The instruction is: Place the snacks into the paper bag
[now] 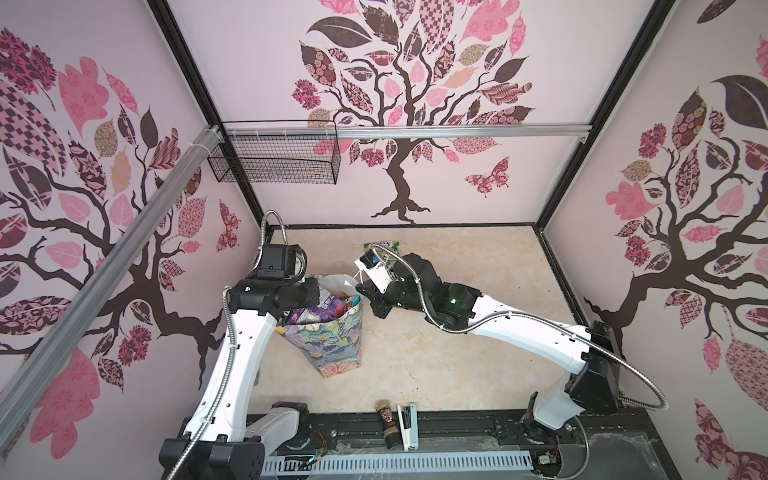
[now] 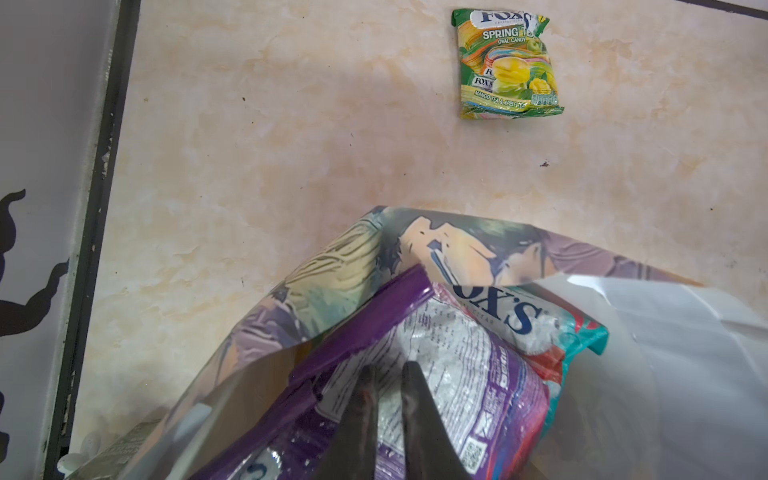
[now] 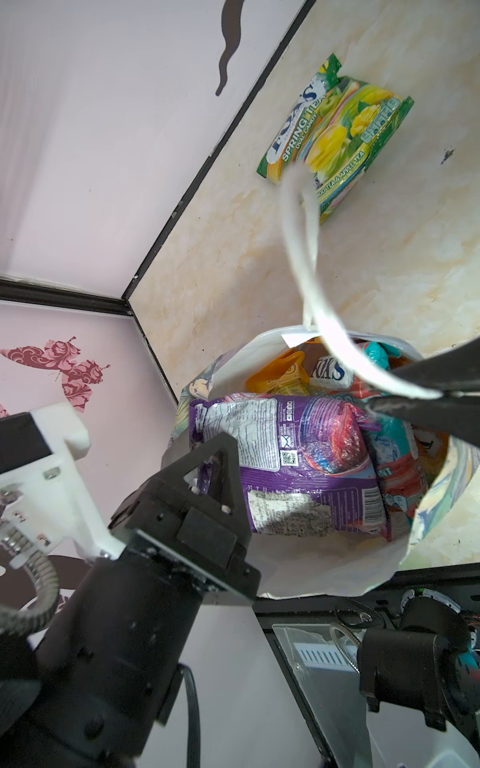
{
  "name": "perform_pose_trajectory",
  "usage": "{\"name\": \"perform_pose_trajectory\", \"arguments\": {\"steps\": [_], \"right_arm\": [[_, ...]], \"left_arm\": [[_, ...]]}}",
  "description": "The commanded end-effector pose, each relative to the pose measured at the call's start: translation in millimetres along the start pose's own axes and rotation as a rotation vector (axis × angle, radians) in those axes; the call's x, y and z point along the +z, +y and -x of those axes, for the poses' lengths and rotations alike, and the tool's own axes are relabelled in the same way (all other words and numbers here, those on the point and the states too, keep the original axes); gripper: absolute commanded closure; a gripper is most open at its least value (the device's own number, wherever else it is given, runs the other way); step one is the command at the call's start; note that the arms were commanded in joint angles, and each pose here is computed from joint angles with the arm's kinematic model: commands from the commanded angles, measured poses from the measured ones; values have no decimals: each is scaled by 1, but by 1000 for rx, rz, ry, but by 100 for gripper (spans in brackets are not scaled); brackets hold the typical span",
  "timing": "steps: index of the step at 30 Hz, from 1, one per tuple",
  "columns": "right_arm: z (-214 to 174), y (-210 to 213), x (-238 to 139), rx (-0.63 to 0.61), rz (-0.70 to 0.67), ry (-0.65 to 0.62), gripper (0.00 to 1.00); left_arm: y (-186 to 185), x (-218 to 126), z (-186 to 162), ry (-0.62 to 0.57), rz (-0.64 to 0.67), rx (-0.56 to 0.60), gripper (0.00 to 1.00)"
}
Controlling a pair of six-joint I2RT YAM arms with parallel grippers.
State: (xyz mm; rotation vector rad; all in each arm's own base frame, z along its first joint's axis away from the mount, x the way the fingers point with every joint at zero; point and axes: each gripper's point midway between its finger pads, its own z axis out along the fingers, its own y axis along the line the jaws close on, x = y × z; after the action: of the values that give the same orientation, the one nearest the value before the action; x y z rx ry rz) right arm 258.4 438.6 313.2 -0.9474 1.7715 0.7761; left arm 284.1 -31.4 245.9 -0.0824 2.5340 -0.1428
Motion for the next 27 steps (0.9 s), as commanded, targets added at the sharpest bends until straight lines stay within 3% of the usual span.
{"name": "perform_pose_trajectory", "arguments": {"steps": [1, 4, 7, 10, 14, 17, 20, 24, 27], "right_arm": [[52, 6, -37, -22, 14, -157, 100], [54, 7, -40, -21, 17, -167, 100], [55, 6, -42, -20, 14, -174, 100], [56, 4, -42, -23, 2, -182, 100], [54, 7, -41, -18, 16, -179, 100], [55, 7, -40, -18, 15, -180, 100], [55, 7, -40, -15, 16, -182, 100], [56, 8, -43, -17, 20, -185, 100], [56, 7, -45, -22, 14, -188, 100]], "left_arm": [[7, 5, 8, -40, 41, 1, 87], [11, 14, 9, -15, 72, 11, 88], [1, 19, 7, 11, 14, 28, 89], [3, 4, 8, -9, 29, 23, 84], [20, -28, 13, -74, 124, 15, 60], [12, -43, 16, -104, 79, 33, 30], [8, -46, 20, -121, 62, 46, 13], [2, -32, 20, -89, 23, 58, 13], [-9, -18, 18, -70, -44, 62, 21]]}}
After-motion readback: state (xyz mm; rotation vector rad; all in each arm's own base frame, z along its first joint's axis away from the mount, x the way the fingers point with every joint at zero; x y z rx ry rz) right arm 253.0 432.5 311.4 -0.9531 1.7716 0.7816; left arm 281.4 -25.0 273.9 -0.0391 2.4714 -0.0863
